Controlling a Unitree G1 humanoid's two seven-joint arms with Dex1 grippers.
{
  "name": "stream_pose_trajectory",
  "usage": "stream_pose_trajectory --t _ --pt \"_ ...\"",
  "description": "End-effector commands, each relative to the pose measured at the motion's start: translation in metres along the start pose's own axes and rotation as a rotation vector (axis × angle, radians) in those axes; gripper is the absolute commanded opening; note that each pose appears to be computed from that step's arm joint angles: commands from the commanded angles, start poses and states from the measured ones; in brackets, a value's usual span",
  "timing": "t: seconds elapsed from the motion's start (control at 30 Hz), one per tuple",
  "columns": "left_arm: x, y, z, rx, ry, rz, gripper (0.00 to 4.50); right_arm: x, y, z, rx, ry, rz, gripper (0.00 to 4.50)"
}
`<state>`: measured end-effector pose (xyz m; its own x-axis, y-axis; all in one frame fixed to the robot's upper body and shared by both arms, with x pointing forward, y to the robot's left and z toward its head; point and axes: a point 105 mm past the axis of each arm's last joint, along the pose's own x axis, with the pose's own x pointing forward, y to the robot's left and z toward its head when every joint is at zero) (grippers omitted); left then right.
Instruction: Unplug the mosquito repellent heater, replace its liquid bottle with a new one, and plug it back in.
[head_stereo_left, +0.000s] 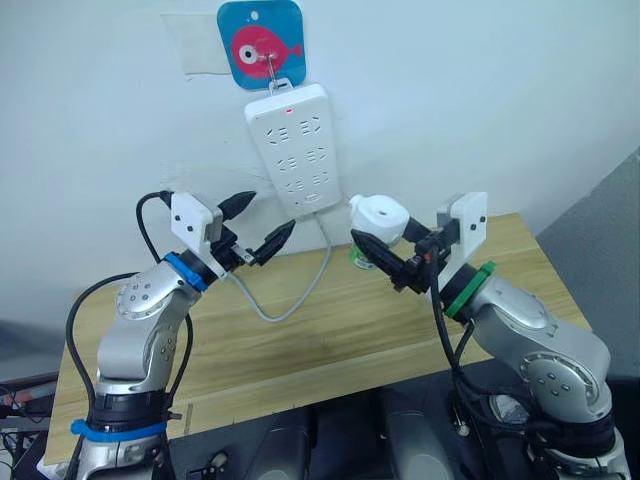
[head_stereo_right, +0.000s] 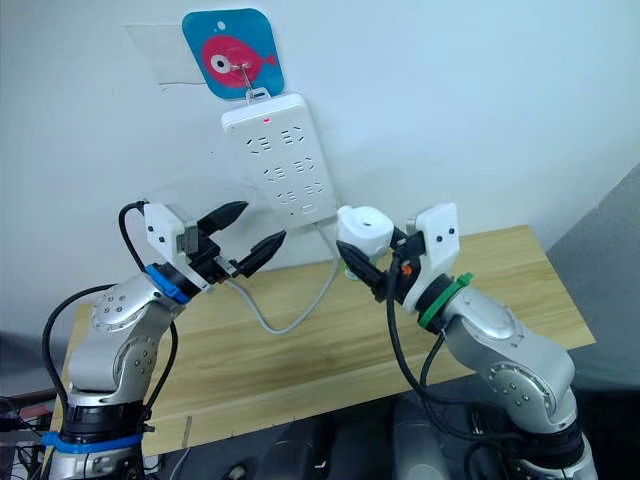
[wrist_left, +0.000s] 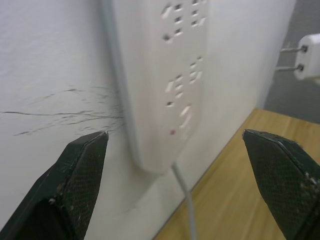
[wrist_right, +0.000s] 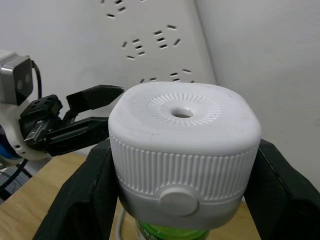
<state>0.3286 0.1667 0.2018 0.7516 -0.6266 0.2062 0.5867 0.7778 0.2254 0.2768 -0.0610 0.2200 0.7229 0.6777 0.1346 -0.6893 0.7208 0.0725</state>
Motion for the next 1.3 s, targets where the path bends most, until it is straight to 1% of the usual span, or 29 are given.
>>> stream_pose_trajectory --t 0.03,0.13,0.23,0.4,0.53,0.67,0.77,0.9,1.07,1.3 --pt "0.011 0.004 0.006 0.06 -0.028 -0.031 4.5 0.001 0.003 0.018 -0.038 -0.067 0.017 2.98" --pt "0.024 0.003 0.0 0.086 -0.018 -0.068 4.5 0.003 0.003 0.02 -0.061 -0.074 0.019 2.98" --pt "0.033 0.005 -0.001 0.079 -0.034 -0.088 4.5 0.003 0.004 0.02 -0.084 -0.068 0.027 2.98" --pt "0.046 0.017 -0.001 0.073 -0.058 -0.093 4.5 0.0 0.002 0.02 -0.09 -0.069 0.013 2.98" --pt "0.058 0.004 0.011 0.014 -0.116 -0.19 4.5 -0.001 0.001 0.019 -0.107 -0.056 0.015 2.98" --pt "0.057 0.0 0.018 -0.026 -0.123 -0.22 4.5 0.0 0.001 0.018 -0.109 -0.06 0.011 2.98" --pt "0.055 -0.002 0.024 -0.071 -0.138 -0.23 3.98 0.001 0.003 0.018 -0.106 -0.063 0.011 2.98" --pt "0.055 -0.008 0.024 -0.074 -0.128 -0.256 2.79 0.003 0.004 0.018 -0.096 -0.071 0.011 2.98" --pt "0.055 -0.006 0.024 -0.076 -0.126 -0.251 1.32 0.005 0.006 0.017 -0.1 -0.068 0.018 2.98" --pt "0.056 -0.005 0.024 -0.094 -0.119 -0.243 1.3 0.012 0.003 0.014 -0.162 -0.055 0.0 2.98"
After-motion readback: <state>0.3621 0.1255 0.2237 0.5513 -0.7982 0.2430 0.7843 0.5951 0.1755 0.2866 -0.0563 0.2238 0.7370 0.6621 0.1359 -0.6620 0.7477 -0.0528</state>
